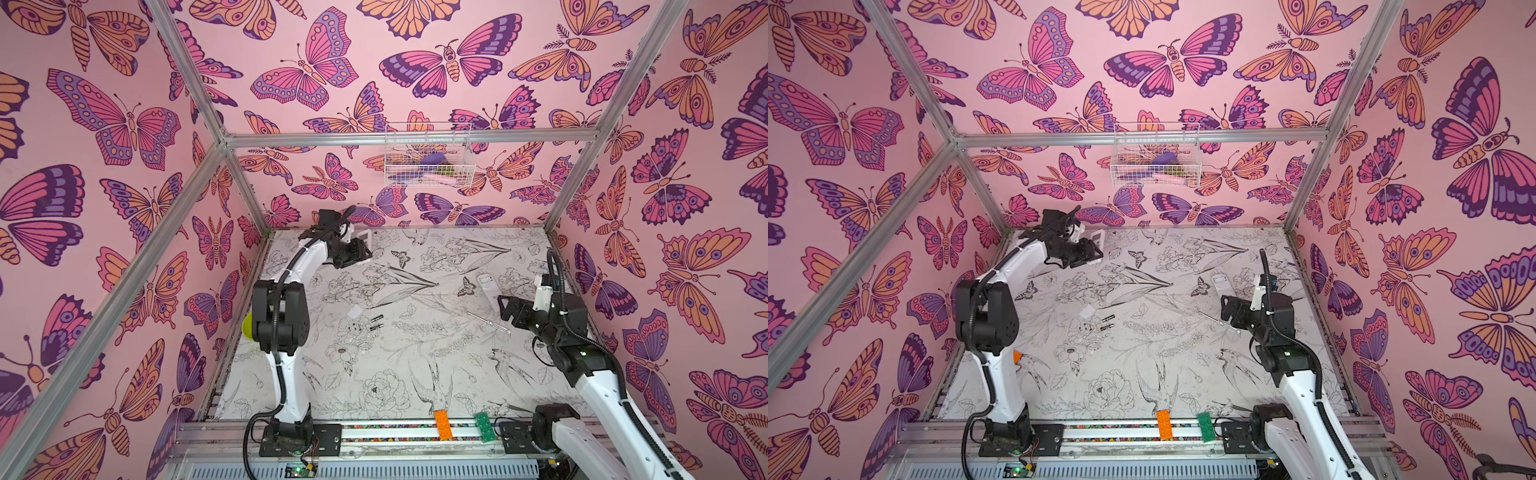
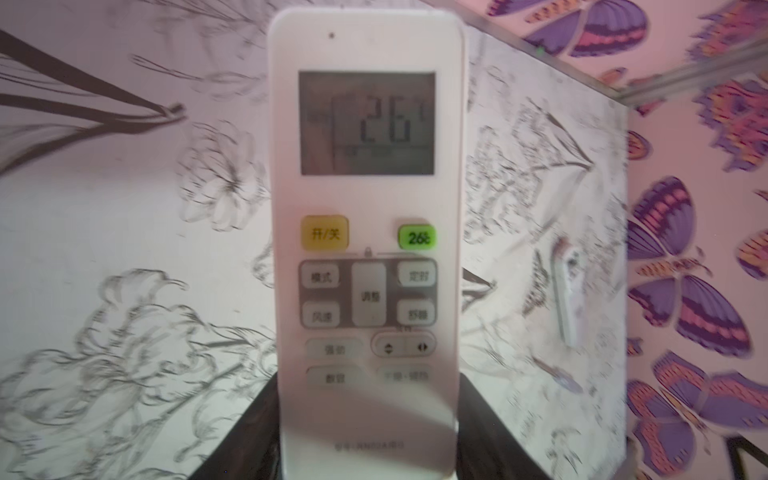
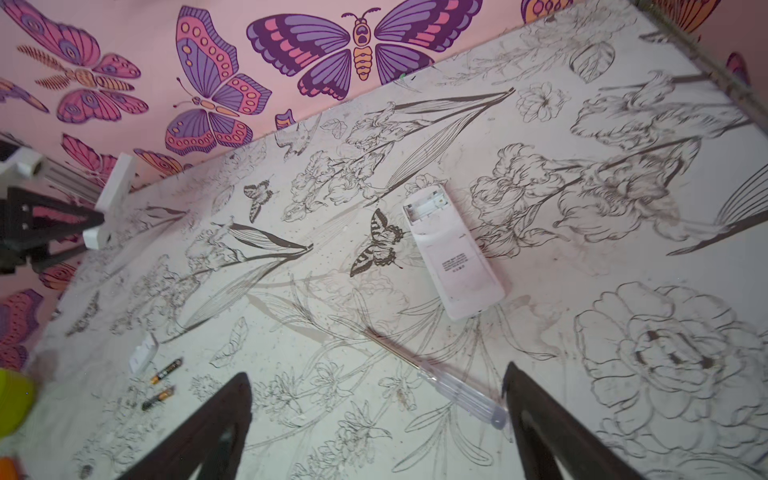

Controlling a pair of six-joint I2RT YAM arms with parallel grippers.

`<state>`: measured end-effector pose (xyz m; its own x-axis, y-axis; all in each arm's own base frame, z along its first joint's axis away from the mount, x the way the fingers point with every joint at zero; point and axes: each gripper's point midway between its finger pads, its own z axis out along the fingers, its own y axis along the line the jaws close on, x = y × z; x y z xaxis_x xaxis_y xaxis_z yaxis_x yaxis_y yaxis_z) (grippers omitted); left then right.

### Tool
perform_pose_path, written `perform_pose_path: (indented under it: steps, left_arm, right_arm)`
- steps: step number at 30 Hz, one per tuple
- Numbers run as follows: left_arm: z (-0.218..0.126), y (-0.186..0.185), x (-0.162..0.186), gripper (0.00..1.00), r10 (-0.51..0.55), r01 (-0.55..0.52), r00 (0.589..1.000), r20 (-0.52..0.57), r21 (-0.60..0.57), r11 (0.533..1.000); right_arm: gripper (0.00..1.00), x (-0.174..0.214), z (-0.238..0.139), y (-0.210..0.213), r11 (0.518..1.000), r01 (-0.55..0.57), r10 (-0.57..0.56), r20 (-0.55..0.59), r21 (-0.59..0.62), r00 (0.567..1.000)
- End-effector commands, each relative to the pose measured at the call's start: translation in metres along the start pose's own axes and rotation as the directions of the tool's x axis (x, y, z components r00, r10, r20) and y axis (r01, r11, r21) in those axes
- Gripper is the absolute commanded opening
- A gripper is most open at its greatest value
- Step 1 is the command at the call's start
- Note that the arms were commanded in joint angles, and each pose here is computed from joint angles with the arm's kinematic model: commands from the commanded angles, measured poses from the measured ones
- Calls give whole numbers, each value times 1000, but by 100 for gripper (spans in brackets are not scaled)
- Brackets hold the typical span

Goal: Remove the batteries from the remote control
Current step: 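Lift the display remote with the left gripper while the right gripper reaches toward it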

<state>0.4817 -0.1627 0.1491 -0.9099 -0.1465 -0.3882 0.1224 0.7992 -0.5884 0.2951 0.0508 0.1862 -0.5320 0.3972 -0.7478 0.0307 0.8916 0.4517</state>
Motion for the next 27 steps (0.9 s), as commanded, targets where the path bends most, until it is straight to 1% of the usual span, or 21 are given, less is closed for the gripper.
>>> perform_pose_path:
  steps: [1, 3, 6, 8, 11, 14, 17, 21, 25, 27]
  left_arm:
    - [2, -37, 24, 39, 4, 1, 1000, -25, 200, 980]
    - [5, -48, 42, 40, -6, 13, 1000, -31, 250, 968]
    - [8, -70, 71, 45, 44, -35, 999, -21, 305, 952]
    - [11, -85, 87, 46, 81, -74, 997, -8, 336, 939]
    - [17, -102, 107, 47, 150, -140, 989, -1, 348, 927]
    - [31, -112, 129, 48, 196, -172, 980, -36, 348, 921]
    - [39, -120, 142, 47, 207, -176, 977, -54, 349, 921]
    - [43, -133, 159, 46, 258, -213, 963, -74, 373, 903]
    - [42, -143, 169, 46, 303, -250, 950, -75, 394, 884]
    - [40, -143, 168, 47, 303, -253, 950, -73, 389, 886]
  right_arm:
    - [91, -15, 1, 26, 982, -165, 168, 29, -96, 985]
    - [88, -12, 5, 34, 973, -209, 211, 13, -103, 977]
    - [86, -2, 12, 49, 954, -278, 276, -37, -114, 960]
    - [83, 6, 18, 59, 942, -311, 306, -58, -124, 950]
    - [81, 16, 25, 80, 932, -334, 324, -91, -141, 942]
    - [80, 28, 31, 100, 933, -330, 317, -110, -144, 942]
    - [79, 39, 42, 117, 930, -336, 318, -134, -146, 939]
    - [78, 45, 51, 136, 920, -357, 331, -163, -164, 929]
    - [69, 49, 59, 150, 912, -368, 336, -186, -181, 923]
    - [65, 51, 63, 154, 909, -374, 339, -196, -184, 920]
